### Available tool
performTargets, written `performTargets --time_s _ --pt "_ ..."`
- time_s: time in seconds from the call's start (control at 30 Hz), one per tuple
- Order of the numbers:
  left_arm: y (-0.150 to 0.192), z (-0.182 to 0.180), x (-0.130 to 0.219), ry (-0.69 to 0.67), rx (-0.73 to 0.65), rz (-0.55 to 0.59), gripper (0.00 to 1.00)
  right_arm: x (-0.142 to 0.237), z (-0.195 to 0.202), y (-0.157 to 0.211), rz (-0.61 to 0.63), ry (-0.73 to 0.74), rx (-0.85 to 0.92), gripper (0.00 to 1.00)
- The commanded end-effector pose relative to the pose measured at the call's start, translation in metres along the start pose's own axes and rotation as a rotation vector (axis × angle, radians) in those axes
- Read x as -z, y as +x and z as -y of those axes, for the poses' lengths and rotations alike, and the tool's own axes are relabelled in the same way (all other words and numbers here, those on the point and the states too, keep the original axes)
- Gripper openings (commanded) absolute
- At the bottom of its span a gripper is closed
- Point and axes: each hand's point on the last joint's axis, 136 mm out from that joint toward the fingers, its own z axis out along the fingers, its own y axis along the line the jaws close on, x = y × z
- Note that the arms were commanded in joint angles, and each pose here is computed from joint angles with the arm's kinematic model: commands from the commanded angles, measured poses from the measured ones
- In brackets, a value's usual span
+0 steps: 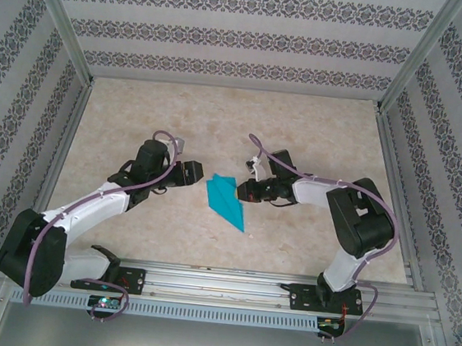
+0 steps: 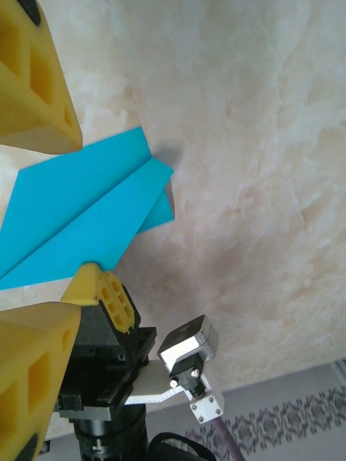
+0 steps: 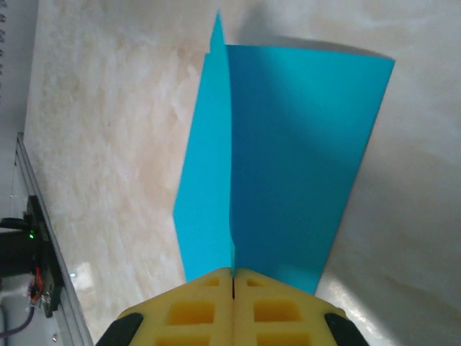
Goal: Fold a paper plane with a square sheet of paper (fold left side to right side)
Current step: Turn over the paper at the center of the table.
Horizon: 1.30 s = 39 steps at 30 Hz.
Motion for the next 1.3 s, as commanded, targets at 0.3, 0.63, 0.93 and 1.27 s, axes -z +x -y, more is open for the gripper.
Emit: performTargets --time_s 0.3,0.63,0.93,1.27 --pt "-0.048 0.098 0.04 0.429 -0.077 0.158 0.59 0.111 -0.087 -0.055 0.387 -0.252 0.218 0.0" --pt "-0.05 0.152 0.041 0.623 -0.142 0.112 0.59 0.156 -0.145 -0.06 0.466 -0.408 0.3 0.0" --pt "-0.041 0.169 0.026 0.666 -0.161 0.069 0.59 0.153 -0.156 -0.057 0.448 -0.436 0.297 0.0" --pt "-0.04 0.172 0.018 0.663 -0.165 0.051 0.48 0.148 -0.16 -0.057 0.428 -0.451 0.293 0.0"
